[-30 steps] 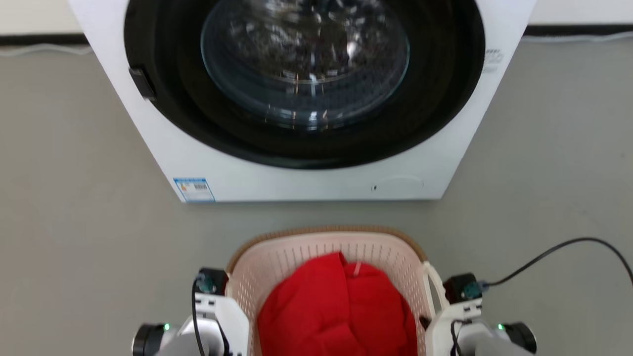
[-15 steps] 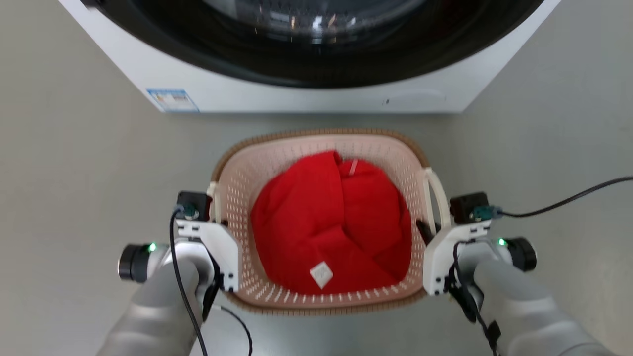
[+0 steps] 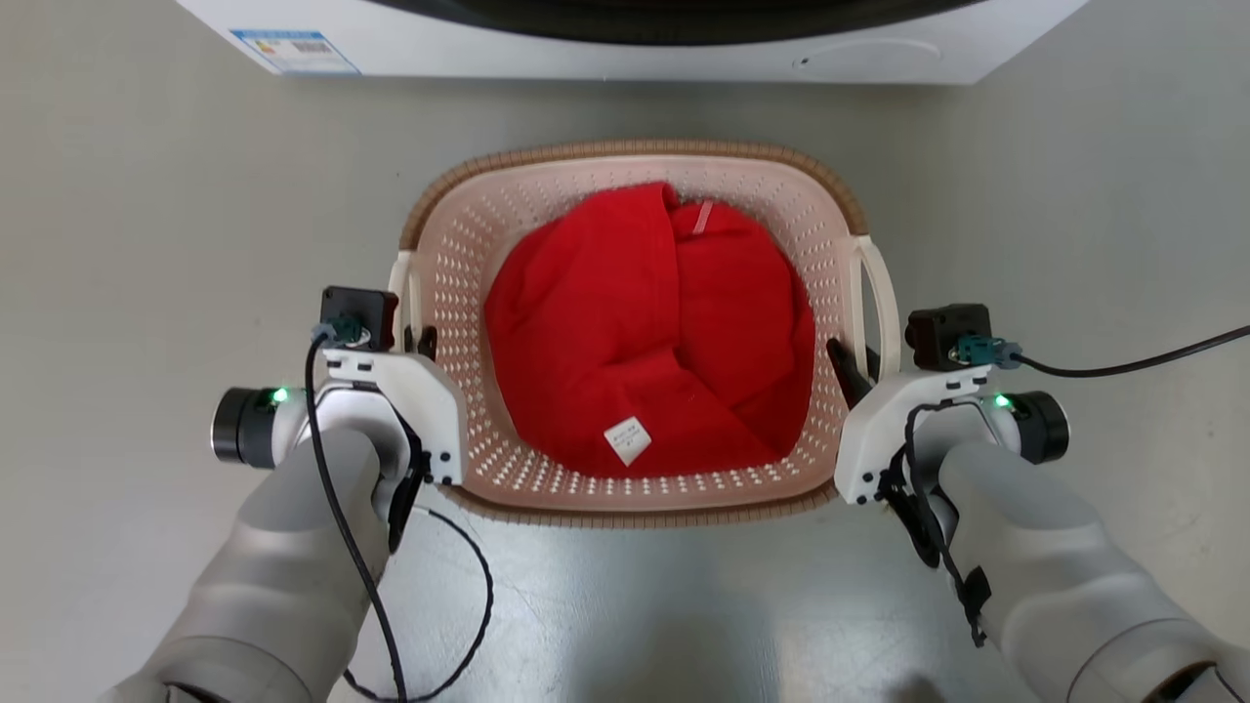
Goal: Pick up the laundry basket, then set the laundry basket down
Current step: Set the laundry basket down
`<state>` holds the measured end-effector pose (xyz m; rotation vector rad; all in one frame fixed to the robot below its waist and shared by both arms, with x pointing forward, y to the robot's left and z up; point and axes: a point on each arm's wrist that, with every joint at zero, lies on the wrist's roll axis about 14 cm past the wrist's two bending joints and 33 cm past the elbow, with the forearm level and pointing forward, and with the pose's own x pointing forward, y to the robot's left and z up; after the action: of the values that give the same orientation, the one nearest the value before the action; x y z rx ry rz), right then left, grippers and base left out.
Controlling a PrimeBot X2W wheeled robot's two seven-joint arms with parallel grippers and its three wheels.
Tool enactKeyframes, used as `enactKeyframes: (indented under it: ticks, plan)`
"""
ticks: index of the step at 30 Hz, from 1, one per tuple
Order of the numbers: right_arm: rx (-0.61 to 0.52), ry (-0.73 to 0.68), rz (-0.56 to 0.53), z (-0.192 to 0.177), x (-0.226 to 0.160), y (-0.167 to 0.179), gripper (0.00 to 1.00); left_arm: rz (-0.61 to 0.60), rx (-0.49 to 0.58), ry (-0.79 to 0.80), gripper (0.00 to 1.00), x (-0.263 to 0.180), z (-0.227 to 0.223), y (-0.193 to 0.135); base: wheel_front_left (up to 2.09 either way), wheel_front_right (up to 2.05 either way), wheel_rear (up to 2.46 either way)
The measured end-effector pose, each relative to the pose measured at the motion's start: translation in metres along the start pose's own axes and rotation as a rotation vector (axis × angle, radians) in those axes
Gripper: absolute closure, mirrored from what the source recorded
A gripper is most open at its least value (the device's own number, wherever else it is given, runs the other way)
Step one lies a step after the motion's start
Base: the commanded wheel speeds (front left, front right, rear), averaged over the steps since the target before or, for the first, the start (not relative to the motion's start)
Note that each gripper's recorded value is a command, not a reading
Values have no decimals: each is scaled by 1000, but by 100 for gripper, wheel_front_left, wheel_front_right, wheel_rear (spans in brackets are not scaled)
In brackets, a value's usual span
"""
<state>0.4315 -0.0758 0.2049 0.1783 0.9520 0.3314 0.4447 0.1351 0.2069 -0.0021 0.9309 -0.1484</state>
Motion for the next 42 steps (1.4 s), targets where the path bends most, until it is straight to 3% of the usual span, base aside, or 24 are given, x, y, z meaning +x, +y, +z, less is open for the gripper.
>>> enactKeyframes:
  ticks: [29, 42]
  plan:
    - [43, 0, -23, -4, 45, -22, 100, -8, 12, -31, 100, 51, 3, 4, 0, 0, 0]
    - [60, -8, -38, -5, 48, -29, 100, -14, 9, -34, 100, 58, 1, 2, 0, 0, 0]
